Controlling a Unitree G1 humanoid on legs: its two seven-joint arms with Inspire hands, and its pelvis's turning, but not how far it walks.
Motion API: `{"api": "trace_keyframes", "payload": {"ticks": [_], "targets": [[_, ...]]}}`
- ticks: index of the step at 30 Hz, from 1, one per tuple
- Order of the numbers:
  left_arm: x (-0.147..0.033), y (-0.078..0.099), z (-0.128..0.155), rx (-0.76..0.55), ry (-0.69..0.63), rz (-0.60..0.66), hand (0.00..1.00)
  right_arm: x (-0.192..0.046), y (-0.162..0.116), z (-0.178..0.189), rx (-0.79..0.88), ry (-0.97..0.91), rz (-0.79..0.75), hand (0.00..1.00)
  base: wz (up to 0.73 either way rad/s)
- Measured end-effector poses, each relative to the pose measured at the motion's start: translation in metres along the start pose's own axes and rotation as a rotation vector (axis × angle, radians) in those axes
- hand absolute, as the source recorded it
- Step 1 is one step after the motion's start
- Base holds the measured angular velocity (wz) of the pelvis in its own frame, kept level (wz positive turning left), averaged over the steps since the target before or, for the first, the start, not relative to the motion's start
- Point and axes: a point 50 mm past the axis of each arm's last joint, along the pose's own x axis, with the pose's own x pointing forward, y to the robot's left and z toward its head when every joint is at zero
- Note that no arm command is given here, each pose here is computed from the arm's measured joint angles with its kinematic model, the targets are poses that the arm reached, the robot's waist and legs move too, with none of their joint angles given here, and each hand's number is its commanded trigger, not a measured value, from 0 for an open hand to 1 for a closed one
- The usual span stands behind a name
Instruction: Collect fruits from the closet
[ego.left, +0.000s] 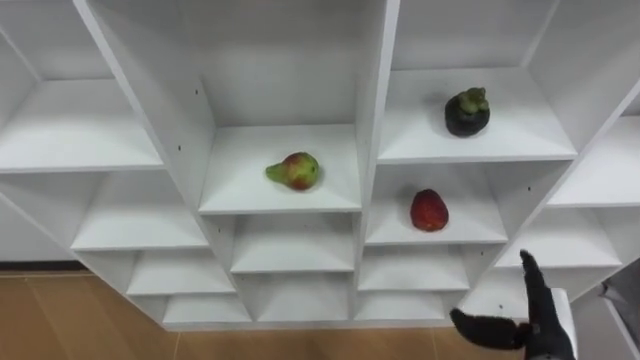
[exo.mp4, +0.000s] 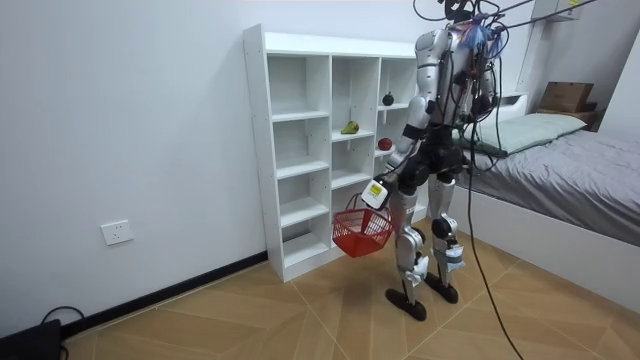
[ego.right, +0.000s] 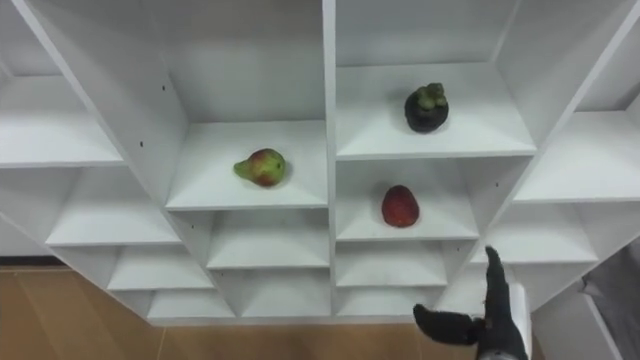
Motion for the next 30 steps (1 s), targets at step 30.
{"api": "trace_keyframes", "payload": {"ticks": [30], "targets": [[-0.002, 0.001, -0.013, 0.013, 0.048, -0.005, 1.00, -0.010, -0.007, 0.111, 0.155, -0.502, -0.113, 0.00, -0.02]]}}
